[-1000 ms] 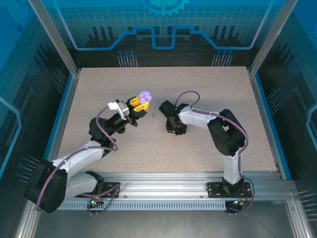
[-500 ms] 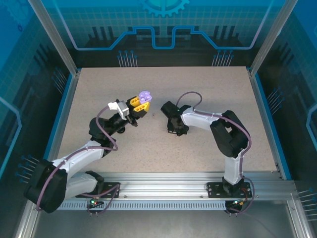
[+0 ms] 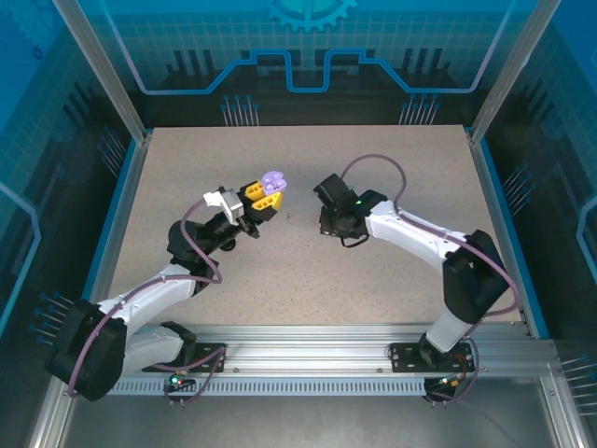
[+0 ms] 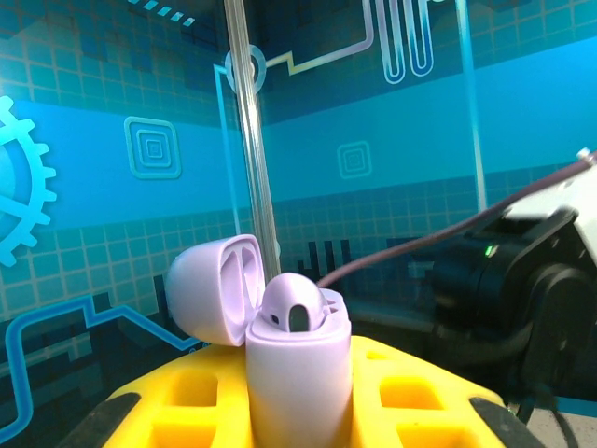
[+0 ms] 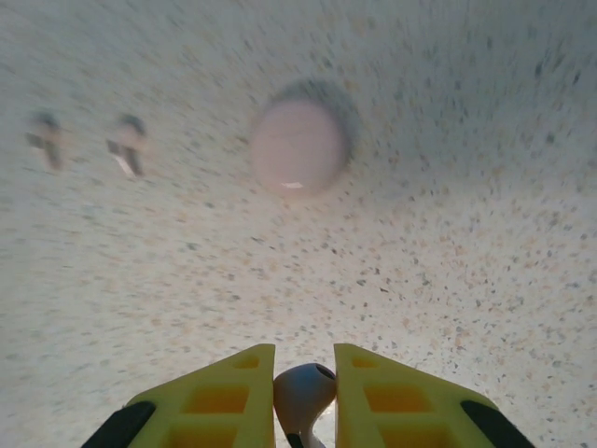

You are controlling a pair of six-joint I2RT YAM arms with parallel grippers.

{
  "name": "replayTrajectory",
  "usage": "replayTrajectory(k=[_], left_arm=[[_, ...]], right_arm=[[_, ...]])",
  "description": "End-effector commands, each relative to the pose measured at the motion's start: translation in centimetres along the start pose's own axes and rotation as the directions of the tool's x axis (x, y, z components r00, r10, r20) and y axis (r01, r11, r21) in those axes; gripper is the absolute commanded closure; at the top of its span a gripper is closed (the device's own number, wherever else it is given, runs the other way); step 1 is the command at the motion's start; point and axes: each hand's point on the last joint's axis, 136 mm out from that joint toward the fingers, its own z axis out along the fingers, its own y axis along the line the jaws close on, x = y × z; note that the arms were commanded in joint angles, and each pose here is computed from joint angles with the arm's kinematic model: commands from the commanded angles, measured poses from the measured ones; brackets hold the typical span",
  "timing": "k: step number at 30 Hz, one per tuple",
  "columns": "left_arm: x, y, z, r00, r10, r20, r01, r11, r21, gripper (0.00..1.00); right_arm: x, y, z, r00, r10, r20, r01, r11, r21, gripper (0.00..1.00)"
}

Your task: Insert the wireless bluetooth earbuds into the charging case

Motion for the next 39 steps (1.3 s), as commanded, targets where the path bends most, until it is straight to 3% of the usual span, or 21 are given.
replayTrajectory(k=[1, 10, 19, 29, 39], left_arm=[[-1.6, -0.6, 0.7, 0.998, 0.036, 0.044, -0.038, 0.999, 0.039, 1.0], [-0.6, -0.7, 1.1, 0.999, 0.029, 0.036, -0.03, 0.999, 0.042, 1.0], [0.8, -1.0, 1.4, 1.0, 0.022, 0.007, -0.022, 0.998, 0.05, 1.0], [1.5, -0.9, 1.7, 1.0, 0.014, -0.004, -0.014, 0.999, 0.05, 1.0], [1.2, -1.1, 1.9, 1.0, 0.013, 0.001, -0.013, 0.998, 0.058, 1.0]], right_arm=[[-3.0, 1.4, -4.9, 0.993, -0.017, 0.113, 0.024, 0.998, -0.065, 0.81], [-7.0, 5.0, -15.4, 0.951, -0.023, 0.308, 0.099, 0.968, -0.232, 0.81], [-7.8, 8.5, -22.1, 0.907, -0.033, 0.419, 0.189, 0.923, -0.337, 0.81], [-6.5, 11.4, -25.6, 0.863, -0.084, 0.498, 0.293, 0.887, -0.357, 0.8], [-5.5, 13.6, -25.6, 0.842, -0.094, 0.531, 0.334, 0.864, -0.377, 0.8]])
